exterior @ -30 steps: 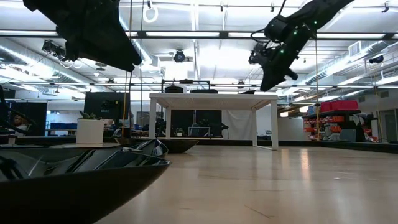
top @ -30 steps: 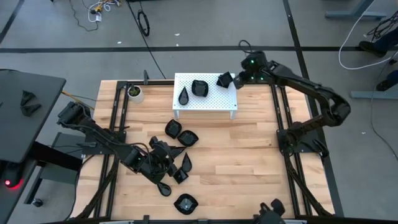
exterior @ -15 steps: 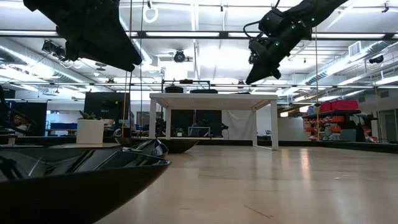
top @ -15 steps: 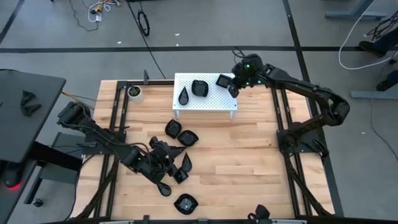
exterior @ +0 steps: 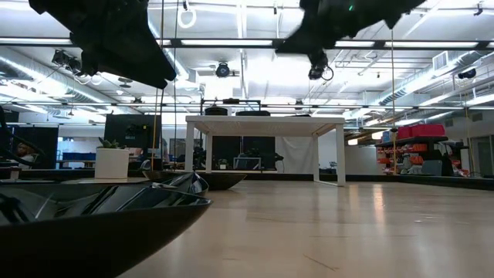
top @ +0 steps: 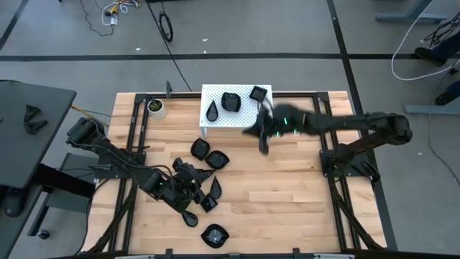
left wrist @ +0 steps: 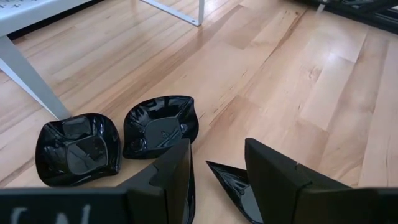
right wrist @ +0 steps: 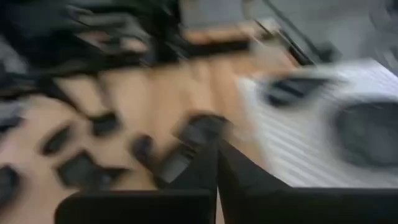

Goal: Pick & Place Mini shaped plates
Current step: Stack the black square plate on top of the other black square plate on the shelf

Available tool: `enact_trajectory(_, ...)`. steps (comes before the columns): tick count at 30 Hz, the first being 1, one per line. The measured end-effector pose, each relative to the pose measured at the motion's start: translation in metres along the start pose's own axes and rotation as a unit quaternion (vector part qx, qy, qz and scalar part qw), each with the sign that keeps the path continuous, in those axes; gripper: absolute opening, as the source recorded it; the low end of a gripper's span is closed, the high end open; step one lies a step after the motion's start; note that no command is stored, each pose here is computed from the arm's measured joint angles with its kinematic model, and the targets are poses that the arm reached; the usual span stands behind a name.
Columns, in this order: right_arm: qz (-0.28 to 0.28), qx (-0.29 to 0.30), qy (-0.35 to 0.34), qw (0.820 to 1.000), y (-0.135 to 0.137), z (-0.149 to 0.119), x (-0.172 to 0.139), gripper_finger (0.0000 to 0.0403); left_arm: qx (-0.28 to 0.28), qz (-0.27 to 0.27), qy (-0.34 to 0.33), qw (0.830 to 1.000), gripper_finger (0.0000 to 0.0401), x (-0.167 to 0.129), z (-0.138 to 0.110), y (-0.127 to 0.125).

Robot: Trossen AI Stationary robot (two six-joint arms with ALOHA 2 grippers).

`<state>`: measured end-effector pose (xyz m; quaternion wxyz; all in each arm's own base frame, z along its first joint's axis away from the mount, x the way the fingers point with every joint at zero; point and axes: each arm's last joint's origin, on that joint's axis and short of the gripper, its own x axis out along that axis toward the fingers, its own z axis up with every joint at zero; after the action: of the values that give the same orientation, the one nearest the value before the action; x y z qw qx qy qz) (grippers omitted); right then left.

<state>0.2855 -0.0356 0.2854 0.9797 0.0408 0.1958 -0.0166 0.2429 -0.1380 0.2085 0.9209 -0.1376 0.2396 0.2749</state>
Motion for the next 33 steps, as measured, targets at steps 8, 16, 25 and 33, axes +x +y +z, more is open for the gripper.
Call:
enact_trajectory(8,0.105,-0.093,-0.110,0.984,0.125,-0.063,0.008,0.0003,0.005,-0.022,-0.007,1.000,0.0158,-0.004,0.002,-0.007)
enact_trajectory(16,0.173,-0.087,-0.083,0.978,0.172,-0.111,0.015,0.0006,0.097,-0.151,-0.029,0.983,0.0140,-0.047,0.031,-0.049)
enact_trajectory(25,0.155,-0.066,-0.103,0.980,0.166,-0.127,0.043,0.0007,0.083,-0.200,0.180,0.960,0.0117,-0.074,0.002,-0.044)
enact_trajectory(33,0.144,-0.030,-0.105,0.983,0.157,-0.125,0.048,0.0007,-0.039,-0.022,0.296,0.954,0.0107,-0.069,-0.052,0.001)
